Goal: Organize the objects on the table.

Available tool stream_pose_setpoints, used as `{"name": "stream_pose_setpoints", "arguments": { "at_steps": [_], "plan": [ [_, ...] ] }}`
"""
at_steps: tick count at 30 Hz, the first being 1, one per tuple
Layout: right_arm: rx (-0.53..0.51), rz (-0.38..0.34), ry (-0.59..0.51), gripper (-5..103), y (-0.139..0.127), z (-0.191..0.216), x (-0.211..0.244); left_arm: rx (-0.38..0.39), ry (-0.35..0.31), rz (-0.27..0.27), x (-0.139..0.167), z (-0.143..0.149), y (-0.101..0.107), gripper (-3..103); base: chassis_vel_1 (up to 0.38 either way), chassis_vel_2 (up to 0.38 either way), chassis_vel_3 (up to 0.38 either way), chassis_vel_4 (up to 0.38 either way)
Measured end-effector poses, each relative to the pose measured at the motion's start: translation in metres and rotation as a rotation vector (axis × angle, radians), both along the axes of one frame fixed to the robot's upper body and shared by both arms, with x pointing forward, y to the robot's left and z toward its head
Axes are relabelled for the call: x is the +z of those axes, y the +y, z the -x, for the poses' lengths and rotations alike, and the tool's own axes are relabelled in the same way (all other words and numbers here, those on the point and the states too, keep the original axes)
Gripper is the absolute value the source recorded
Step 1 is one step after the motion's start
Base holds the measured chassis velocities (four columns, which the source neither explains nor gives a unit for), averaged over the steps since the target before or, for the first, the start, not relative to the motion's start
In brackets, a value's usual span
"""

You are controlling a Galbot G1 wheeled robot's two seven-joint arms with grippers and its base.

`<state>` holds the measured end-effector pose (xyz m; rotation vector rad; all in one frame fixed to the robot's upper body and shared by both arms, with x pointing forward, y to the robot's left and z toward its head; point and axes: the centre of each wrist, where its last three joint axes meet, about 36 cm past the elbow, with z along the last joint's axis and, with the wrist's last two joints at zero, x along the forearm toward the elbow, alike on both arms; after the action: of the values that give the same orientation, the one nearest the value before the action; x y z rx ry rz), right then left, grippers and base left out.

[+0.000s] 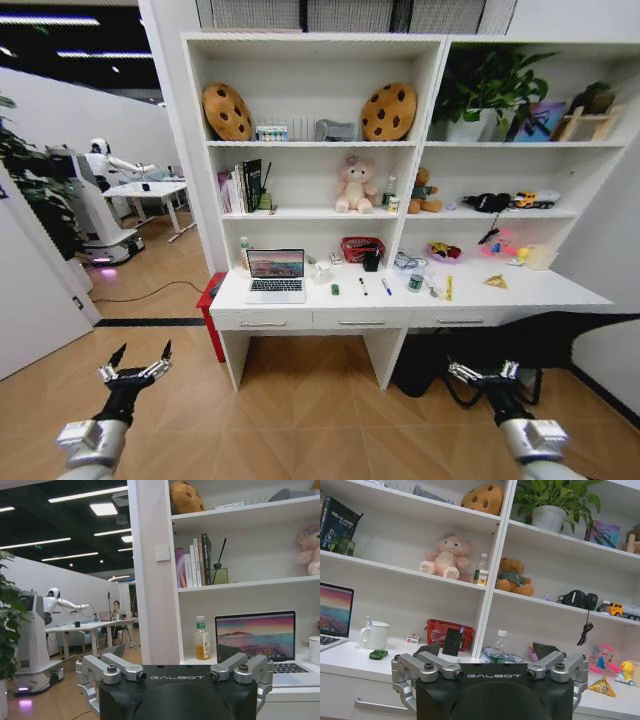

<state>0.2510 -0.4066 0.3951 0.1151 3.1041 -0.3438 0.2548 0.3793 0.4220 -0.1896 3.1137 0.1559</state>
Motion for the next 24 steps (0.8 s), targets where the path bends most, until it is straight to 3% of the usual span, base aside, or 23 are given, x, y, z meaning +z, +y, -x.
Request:
{"name": "stream_pose_setpoints", "arguments": {
  "at_steps": [24],
  "plan": [
    [0.012,-0.018,-0.016,100,-0.0017,-0.0026,-0.0049,0.014,0.011,0.014,-0.0084,0.0008,0.001,99,0.0,0.0,0.0,0.0]
  ]
}}
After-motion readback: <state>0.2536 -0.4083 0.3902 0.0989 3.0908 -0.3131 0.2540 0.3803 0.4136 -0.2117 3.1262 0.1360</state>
